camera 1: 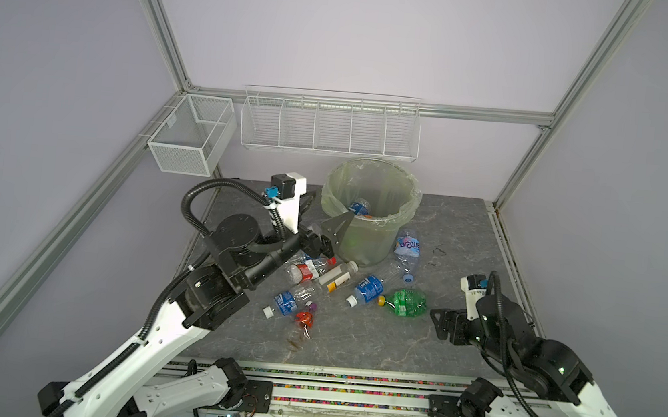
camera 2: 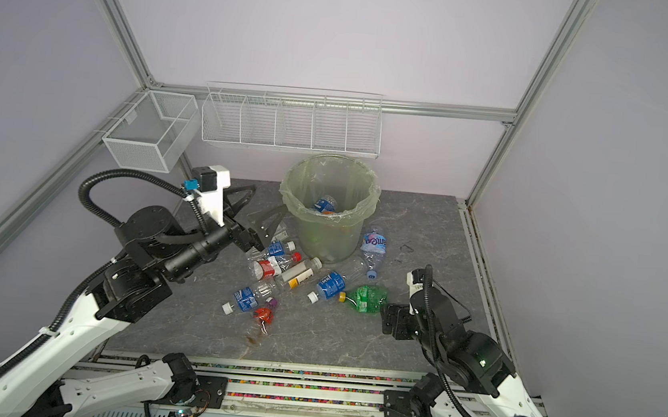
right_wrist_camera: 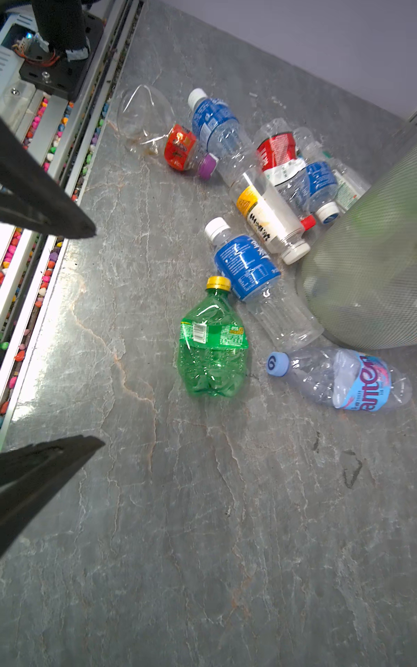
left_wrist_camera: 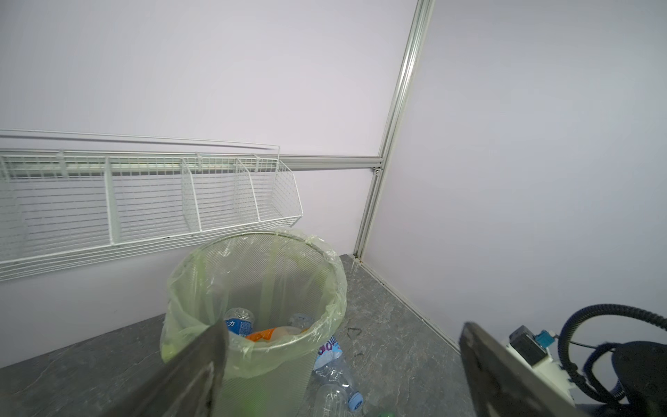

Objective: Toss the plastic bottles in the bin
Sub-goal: 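Open the left gripper to drop the bottle into the bin, then withdraw the left gripper while the right gripper reaches toward the clear bottle beside the bin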

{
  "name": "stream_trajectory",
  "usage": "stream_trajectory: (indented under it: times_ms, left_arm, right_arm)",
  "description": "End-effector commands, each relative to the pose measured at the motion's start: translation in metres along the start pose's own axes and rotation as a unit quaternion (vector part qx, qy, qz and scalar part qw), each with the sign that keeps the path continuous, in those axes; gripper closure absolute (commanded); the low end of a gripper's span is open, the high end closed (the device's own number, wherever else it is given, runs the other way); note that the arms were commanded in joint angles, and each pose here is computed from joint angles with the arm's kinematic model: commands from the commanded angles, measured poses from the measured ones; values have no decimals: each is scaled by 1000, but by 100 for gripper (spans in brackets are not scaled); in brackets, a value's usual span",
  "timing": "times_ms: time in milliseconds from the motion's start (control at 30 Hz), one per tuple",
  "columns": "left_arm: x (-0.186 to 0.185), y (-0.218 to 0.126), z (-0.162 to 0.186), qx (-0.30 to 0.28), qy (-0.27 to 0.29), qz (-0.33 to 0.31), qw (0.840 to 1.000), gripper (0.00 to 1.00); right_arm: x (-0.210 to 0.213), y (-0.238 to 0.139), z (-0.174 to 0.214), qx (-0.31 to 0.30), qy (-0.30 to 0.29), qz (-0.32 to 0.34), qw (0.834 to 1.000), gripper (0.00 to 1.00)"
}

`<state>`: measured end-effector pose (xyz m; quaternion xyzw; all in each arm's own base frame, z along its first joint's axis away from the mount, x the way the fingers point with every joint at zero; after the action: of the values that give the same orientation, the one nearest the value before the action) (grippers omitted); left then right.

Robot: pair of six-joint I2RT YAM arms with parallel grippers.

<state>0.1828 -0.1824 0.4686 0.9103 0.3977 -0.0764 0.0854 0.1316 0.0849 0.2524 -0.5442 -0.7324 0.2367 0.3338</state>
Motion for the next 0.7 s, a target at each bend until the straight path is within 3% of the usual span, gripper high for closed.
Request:
stream_trajectory:
  times_ms: [0, 433, 667]
  left_arm:
    - [13, -13, 29, 33, 2, -39, 999, 1]
    - [44, -78, 107, 88, -67, -100, 989, 0]
    - [52, -95, 134, 107, -101, -113, 983, 2]
  right_arm:
    - [5, 10, 2, 12, -7, -8, 1000, 12]
    - [48, 40, -11, 89, -29, -75, 993, 12]
    - [65, 63, -23, 123, 1, -53, 991, 12]
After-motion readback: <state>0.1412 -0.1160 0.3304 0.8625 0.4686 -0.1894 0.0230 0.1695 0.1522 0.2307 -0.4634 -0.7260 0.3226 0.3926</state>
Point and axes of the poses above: each gripper's point midway between its finger pads, its own y axis out along the fingers, its own x axis along the line the jaws close on, z = x × y, the point moved 6 cm from there along -y, back along the fingers
